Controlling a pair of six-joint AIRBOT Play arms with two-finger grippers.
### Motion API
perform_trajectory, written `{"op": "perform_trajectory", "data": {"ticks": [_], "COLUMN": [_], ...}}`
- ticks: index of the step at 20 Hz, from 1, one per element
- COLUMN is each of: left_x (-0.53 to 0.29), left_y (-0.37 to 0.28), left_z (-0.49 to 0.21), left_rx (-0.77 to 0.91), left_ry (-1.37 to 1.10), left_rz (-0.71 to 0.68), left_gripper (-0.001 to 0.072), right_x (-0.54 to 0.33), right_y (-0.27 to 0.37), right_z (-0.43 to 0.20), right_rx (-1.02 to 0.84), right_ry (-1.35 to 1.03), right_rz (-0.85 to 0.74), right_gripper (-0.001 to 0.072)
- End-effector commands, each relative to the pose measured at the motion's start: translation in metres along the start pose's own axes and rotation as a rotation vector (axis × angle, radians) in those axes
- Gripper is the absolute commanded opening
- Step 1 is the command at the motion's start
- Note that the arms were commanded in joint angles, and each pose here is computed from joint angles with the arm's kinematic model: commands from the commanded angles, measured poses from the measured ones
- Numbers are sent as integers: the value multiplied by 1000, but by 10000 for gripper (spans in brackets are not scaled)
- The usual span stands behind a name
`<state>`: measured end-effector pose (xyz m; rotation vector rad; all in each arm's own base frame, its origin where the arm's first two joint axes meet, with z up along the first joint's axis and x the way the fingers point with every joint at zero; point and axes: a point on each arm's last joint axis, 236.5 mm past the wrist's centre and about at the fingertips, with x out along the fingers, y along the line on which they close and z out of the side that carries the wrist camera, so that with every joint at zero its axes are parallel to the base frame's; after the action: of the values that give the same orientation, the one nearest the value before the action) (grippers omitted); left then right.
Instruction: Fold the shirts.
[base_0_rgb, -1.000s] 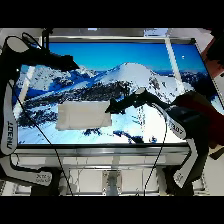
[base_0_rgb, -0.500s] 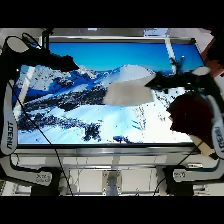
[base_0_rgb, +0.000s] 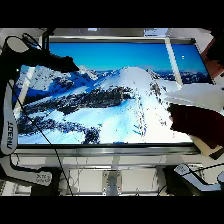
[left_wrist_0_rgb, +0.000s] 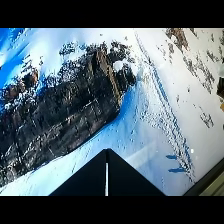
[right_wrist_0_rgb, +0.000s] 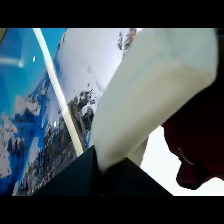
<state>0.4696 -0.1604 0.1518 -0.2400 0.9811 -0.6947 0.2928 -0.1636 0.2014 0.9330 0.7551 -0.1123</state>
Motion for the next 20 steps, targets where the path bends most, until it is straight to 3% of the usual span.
{"op": "perform_trajectory", "data": {"ticks": [1, 4, 6, 7, 8, 9, 12, 14, 16, 18, 20], "left_x": [-1, 0, 0, 0, 0, 0, 0, 0, 0, 0, 0], "left_y": [-3, -4, -4, -5, -6, -6, -6, -6, -10, -9, -7], "left_z": [-7, -7, -2, -1, -1, -1, -1, 0, 3, 4, 4], "left_rx": [0, -17, -27, -29, -29, -29, -29, -30, -36, -56, -94], "left_ry": [30, 28, 8, 3, 4, 7, 7, 2, -10, -16, -16], "left_rz": [-13, -13, -15, -18, -21, -22, -21, -21, -39, -37, -30], "left_gripper": [9, 8, 8, 8, 8, 8, 8, 8, 8, 8, 8], "right_x": [-55, -84, -79, -70, -60, -55, -40, -31, -31, -2, 44], "right_y": [-72, -148, -159, -155, -150, -144, -91, 2, 99, 136, 130], "right_z": [-8, -36, -38, -37, -36, -34, -3, 29, 30, -4, -42], "right_rx": [151, 244, 240, 234, 228, 214, 169, 80, -154, -342, -458], "right_ry": [-74, -4, 7, 8, 13, 12, -83, -187, -213, -102, 51], "right_rz": [-218, -561, -593, -562, -528, -508, -302, 77, 414, 469, 323], "right_gripper": [31, 32, 47, 152, 351, 429, 428, 428, 426, 374, 374]}}
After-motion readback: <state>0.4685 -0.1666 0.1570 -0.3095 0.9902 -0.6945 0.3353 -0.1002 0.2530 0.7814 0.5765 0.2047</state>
